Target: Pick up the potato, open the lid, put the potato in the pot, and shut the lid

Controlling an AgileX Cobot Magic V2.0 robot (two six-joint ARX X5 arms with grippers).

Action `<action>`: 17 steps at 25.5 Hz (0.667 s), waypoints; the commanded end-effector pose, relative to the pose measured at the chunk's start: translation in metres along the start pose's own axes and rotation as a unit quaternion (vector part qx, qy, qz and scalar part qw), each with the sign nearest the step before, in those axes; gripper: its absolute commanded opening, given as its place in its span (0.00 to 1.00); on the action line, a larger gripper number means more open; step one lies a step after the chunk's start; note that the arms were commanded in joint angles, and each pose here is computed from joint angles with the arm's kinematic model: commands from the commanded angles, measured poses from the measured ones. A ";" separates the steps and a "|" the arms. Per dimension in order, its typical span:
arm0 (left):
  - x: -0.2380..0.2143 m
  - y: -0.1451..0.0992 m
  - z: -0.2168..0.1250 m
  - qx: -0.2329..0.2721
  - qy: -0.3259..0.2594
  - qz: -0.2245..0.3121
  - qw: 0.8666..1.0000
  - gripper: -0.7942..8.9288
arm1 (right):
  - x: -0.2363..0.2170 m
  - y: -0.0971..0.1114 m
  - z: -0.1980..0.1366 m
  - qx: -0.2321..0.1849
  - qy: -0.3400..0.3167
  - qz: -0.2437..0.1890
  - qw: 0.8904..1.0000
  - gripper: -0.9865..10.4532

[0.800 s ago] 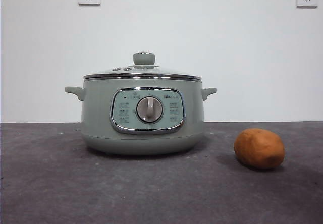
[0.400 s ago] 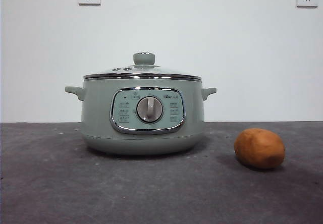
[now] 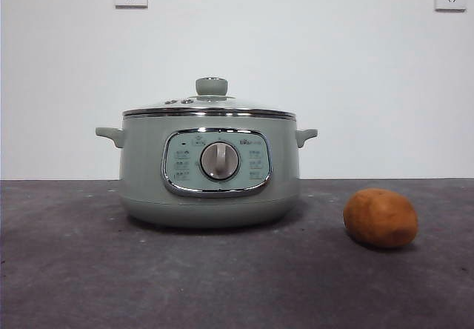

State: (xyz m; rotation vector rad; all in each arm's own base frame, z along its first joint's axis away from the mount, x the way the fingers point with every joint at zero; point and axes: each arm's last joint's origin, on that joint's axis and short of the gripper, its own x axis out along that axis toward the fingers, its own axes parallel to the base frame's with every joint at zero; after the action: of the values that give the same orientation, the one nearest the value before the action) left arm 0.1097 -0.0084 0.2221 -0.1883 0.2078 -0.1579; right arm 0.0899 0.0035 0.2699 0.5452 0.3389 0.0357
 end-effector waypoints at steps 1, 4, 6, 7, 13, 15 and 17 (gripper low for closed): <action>0.005 -0.005 0.018 -0.016 0.017 -0.050 0.999 0.08 | 0.003 0.010 0.015 -0.012 0.050 -0.002 0.999 0.09; 0.012 -0.011 0.036 -0.018 0.035 -0.111 0.993 0.08 | 0.008 0.018 0.029 0.001 0.094 -0.008 0.996 0.09; 0.016 -0.014 0.045 -0.020 0.048 -0.150 0.987 0.08 | 0.010 0.022 0.034 0.007 0.127 -0.011 0.992 0.09; 0.019 -0.016 0.049 -0.022 0.057 -0.173 0.983 0.08 | 0.012 0.025 0.037 0.009 0.147 -0.007 0.989 0.09; 0.035 -0.022 0.063 -0.039 0.109 -0.267 0.957 0.08 | 0.031 0.037 0.052 0.008 0.247 0.050 0.968 0.09; 0.039 -0.023 0.066 -0.050 0.135 -0.284 0.948 0.08 | 0.042 0.042 0.058 -0.001 0.285 0.055 0.957 0.10; 0.041 -0.025 0.069 -0.054 0.159 -0.298 0.940 0.08 | 0.057 0.051 0.061 -0.022 0.329 0.046 0.943 0.15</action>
State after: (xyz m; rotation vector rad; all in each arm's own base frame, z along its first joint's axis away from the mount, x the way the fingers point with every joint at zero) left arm 0.1617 -0.0272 0.2857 -0.3459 0.4888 -0.7698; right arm 0.1655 0.0233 0.3266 0.5238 0.9718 0.2985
